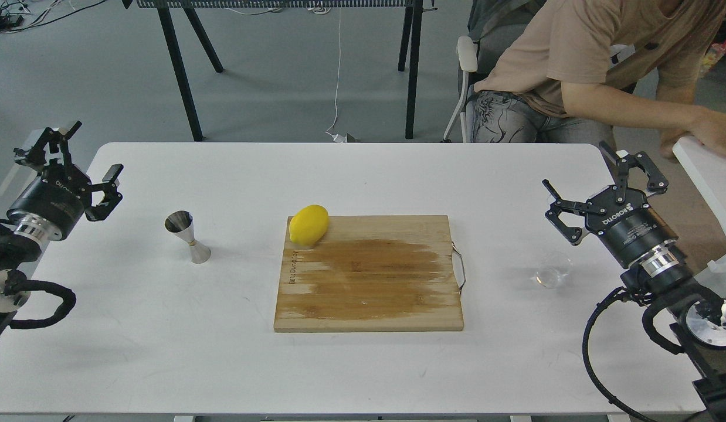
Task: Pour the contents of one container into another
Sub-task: 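Lower the left gripper from its raised pose toward the metal jigger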
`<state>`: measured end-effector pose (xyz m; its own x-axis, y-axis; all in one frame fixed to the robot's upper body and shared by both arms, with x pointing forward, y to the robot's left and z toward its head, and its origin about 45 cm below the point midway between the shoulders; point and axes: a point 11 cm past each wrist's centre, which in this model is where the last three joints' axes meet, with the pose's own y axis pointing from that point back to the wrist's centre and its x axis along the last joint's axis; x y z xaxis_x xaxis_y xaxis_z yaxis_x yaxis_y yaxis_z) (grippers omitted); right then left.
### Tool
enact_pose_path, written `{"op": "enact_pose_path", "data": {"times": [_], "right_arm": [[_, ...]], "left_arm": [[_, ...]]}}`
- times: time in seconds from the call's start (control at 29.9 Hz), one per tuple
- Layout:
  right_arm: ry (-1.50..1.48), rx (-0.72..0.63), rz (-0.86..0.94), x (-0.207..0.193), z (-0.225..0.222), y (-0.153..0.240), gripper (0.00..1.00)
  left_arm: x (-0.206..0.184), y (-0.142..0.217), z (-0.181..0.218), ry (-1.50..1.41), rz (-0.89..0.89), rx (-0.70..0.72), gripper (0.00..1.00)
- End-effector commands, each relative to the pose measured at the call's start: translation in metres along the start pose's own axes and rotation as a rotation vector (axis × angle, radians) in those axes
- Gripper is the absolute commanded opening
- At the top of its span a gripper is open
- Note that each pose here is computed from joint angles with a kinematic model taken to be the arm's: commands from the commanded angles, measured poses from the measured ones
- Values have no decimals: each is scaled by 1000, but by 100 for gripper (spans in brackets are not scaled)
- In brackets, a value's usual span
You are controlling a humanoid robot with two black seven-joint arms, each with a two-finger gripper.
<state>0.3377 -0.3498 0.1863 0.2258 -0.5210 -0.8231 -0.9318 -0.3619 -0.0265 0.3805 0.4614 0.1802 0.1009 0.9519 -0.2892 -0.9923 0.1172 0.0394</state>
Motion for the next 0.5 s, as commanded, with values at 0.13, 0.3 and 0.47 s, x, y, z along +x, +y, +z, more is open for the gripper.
{"op": "enact_pose_path", "data": {"times": [0.13,0.3,0.47], "right_arm": [[-1,3,0,0,-1,0,99],[-1,6,-1,0,-1,0,99],[0,22,-14,-5,-7,-2,99]], "left_arm": [[1,-1,4,12,8,-17,99],[14,2,4,27,63,-36,100],[18,0,9,-29,58,-19,100]]}}
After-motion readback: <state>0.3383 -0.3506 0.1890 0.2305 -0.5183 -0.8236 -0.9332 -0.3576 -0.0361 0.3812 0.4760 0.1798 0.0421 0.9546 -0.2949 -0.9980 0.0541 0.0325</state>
